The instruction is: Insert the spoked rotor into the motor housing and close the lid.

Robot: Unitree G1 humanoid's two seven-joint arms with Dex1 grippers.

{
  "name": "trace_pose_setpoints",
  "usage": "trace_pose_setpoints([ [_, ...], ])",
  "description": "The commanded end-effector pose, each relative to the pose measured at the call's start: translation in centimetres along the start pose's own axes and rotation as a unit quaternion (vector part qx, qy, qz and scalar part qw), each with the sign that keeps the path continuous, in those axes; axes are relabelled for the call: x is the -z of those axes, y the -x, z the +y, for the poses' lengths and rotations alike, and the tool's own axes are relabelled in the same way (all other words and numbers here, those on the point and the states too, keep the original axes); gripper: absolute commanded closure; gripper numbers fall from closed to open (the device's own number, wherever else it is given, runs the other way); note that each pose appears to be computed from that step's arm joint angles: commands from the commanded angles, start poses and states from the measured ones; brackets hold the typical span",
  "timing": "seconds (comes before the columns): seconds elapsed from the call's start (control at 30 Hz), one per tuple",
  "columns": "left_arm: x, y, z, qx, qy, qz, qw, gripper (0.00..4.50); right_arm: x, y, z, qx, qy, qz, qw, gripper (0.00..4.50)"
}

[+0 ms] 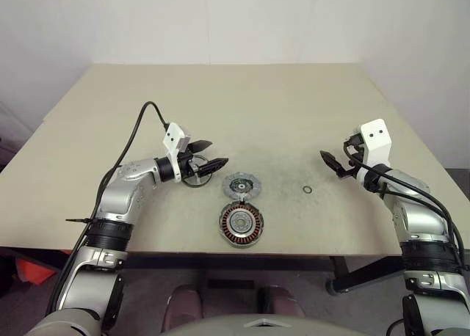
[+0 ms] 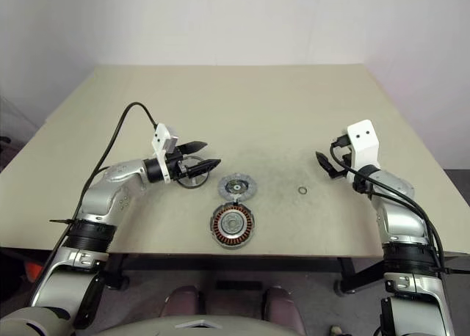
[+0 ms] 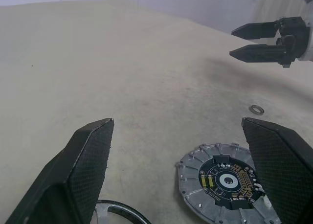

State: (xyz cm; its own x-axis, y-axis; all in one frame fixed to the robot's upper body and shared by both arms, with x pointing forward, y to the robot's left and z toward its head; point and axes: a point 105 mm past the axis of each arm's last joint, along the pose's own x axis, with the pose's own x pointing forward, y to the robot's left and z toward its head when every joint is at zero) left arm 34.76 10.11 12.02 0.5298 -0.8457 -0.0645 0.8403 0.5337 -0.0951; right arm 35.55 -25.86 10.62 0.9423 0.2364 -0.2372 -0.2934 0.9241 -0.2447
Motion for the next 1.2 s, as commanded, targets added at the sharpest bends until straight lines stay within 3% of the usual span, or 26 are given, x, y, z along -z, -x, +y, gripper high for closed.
trace_pose_setpoints([
  [0.03, -1.8, 0.3, 0.0, 0.002, -0.020, -0.026, 0.999, 0.07, -2.2, 0.4, 0.7, -0.036, 0.053, -0.030, 0.997, 0.00],
  [0.2, -1.6, 0.3, 0.0, 0.002, -0.019, -0.026, 0.999, 0.07, -4.2, 1.1, 2.2, -0.086, 0.076, -0.053, 0.992, 0.00],
  [1.07, -1.6, 0.5, 0.0, 0.002, -0.022, -0.026, 0.999, 0.07, -2.8, 0.9, 2.9, -0.113, 0.095, -0.020, 0.989, 0.00],
  [1.2, -1.5, 0.5, -0.1, 0.003, -0.020, -0.024, 0.999, 0.07, -1.3, 1.9, 4.2, -0.147, 0.052, 0.002, 0.988, 0.00],
])
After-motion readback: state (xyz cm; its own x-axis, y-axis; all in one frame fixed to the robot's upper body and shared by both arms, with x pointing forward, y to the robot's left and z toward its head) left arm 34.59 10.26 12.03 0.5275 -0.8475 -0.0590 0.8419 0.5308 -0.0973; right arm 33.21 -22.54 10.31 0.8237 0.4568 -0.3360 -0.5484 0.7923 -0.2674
